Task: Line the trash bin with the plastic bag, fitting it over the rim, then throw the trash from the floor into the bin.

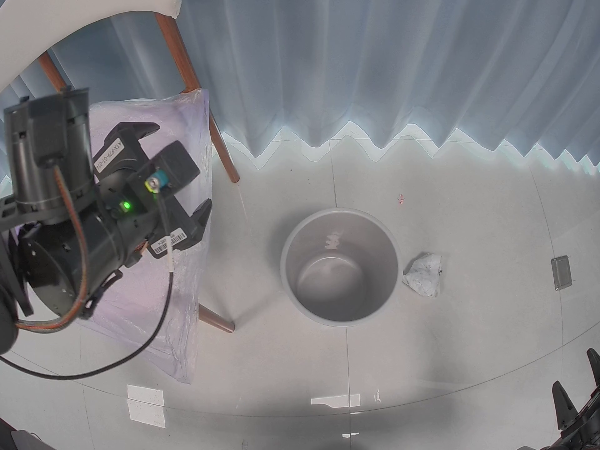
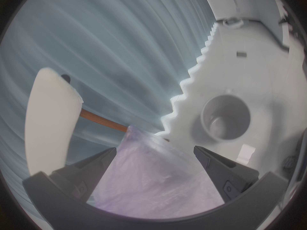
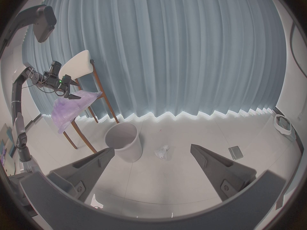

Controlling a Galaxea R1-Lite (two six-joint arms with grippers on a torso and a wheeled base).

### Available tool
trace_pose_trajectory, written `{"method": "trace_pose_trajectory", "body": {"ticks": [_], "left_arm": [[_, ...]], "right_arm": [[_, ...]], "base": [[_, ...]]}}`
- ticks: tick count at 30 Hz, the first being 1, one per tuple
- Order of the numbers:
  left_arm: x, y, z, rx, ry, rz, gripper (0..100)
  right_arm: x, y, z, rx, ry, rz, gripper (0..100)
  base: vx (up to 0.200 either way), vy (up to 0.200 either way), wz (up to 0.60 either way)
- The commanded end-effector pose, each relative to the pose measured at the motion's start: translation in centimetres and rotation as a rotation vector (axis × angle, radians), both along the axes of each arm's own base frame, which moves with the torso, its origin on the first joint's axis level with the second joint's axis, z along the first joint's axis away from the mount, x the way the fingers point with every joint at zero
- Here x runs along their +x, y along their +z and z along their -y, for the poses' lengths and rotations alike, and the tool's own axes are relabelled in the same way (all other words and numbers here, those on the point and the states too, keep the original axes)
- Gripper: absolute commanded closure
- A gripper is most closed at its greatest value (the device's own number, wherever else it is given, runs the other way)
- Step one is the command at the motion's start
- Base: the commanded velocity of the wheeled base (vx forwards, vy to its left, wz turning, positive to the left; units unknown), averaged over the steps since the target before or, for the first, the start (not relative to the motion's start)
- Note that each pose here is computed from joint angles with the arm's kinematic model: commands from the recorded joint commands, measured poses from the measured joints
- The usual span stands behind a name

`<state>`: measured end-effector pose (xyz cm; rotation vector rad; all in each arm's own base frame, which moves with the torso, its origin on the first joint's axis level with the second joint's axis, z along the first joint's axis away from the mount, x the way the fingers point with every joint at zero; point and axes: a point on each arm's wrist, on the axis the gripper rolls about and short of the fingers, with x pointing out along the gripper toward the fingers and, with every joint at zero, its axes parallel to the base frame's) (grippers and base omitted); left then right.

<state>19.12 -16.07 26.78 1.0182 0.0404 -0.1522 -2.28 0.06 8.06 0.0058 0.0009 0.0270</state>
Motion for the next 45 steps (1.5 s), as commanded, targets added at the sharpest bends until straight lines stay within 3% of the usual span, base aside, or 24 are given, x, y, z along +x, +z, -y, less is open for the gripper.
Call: {"method": "trace_pose_trajectory", "body": {"ticks": [1,7,15,16,19,20,24,30,36,45], "left_arm": [[1.1,-1.6,3.0,0.134,0.033,-0.005,0],[1.6,-2.8,3.7,0.169,0.165,-0.003,0],[2.2,-8.4,10.4,0.068,0.332,0.100,0],[2.1,-8.8,10.7,0.103,0.346,0.103,0],[1.7,-8.7,9.8,0.294,0.353,0.093,0],[1.7,-8.5,9.6,0.317,0.356,0.095,0],[2.3,-8.8,9.6,0.300,0.380,0.115,0],[3.5,-10.6,8.3,0.357,0.432,0.113,0],[5.3,-11.6,7.5,0.359,0.497,0.142,0],[6.0,-11.4,7.1,0.375,0.522,0.140,0]], "right_arm": [[0.0,-0.4,0.0,0.000,0.001,0.002,0],[0.0,-0.4,0.0,0.000,0.001,0.002,0],[0.0,-0.4,0.0,0.000,0.001,0.002,0],[0.0,-0.4,0.0,0.000,0.001,0.002,0],[0.0,-0.4,0.0,0.000,0.001,0.002,0],[0.0,-0.4,0.0,0.000,0.001,0.002,0],[0.0,-0.4,0.0,0.000,0.001,0.002,0],[0.0,-0.4,0.0,0.000,0.001,0.002,0],[0.0,-0.4,0.0,0.000,0.001,0.002,0],[0.0,-0.4,0.0,0.000,0.001,0.002,0]], "base": [[0.000,0.000,0.00],[0.000,0.000,0.00],[0.000,0.000,0.00],[0.000,0.000,0.00],[0.000,0.000,0.00],[0.000,0.000,0.00],[0.000,0.000,0.00],[0.000,0.000,0.00],[0.000,0.000,0.00],[0.000,0.000,0.00]]}}
